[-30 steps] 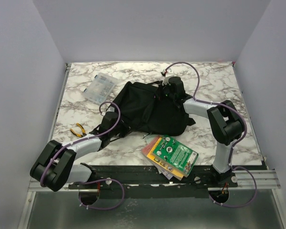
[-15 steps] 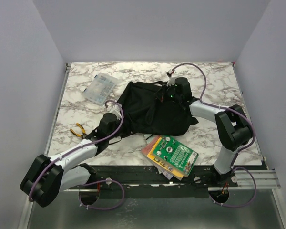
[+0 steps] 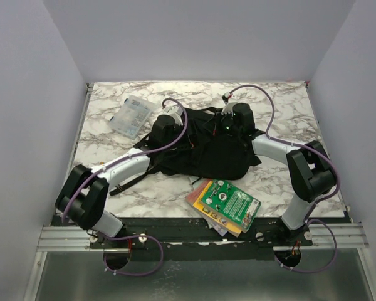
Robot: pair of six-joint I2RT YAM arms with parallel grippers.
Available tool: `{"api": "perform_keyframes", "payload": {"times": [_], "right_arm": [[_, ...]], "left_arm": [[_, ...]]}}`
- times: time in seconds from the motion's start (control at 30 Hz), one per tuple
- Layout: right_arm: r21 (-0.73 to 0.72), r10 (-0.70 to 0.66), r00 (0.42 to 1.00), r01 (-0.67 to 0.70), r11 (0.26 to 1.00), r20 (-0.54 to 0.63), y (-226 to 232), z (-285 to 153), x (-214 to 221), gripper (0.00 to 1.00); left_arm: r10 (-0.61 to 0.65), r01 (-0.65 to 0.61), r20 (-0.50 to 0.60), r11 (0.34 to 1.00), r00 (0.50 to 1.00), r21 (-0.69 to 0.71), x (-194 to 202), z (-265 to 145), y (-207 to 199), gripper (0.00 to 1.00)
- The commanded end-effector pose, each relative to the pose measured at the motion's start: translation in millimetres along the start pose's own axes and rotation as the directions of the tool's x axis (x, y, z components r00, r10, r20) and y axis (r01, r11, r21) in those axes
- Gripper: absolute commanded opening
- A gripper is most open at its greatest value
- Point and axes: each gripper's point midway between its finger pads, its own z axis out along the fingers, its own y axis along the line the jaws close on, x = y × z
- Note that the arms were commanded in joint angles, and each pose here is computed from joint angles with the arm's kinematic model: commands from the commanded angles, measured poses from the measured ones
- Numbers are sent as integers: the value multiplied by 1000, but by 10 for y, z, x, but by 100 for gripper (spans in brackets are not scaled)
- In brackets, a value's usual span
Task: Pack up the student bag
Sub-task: Zip the student bag at the center of the board.
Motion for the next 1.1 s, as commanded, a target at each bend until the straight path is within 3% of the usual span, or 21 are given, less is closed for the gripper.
{"api": "perform_keyframes", "payload": {"times": [0.0, 0.2, 0.27, 0.33, 0.53, 0.73, 1.07], "right_arm": [[-73, 11, 998, -7, 997, 59, 224, -99, -231, 0], [-65, 32, 997, -28, 998, 74, 220, -85, -272, 0], [-55, 48, 996, -44, 998, 75, 197, -61, -275, 0], [-50, 55, 996, -52, 997, 65, 180, -20, -269, 0], [30, 93, 990, -97, 995, 103, 29, 41, -339, 0], [186, 150, 975, -180, 966, 166, -407, 208, -520, 0], [262, 155, 970, -201, 944, 185, -942, 570, -634, 0]], "left_arm": [[82, -90, -85, 991, 993, -100, 139, 229, 280, 94], [89, -113, -169, 985, 982, -134, 377, 352, 436, 79], [75, -106, -182, 980, 980, -167, 437, 365, 527, 67], [66, -106, -193, 973, 979, -207, 479, 366, 627, 55], [55, -124, -255, 957, 965, -263, 658, 275, 810, 0], [40, -129, -289, 947, 956, -295, 877, 104, 964, 0], [17, -93, -301, 966, 953, -242, 1036, 79, 908, 0]]}}
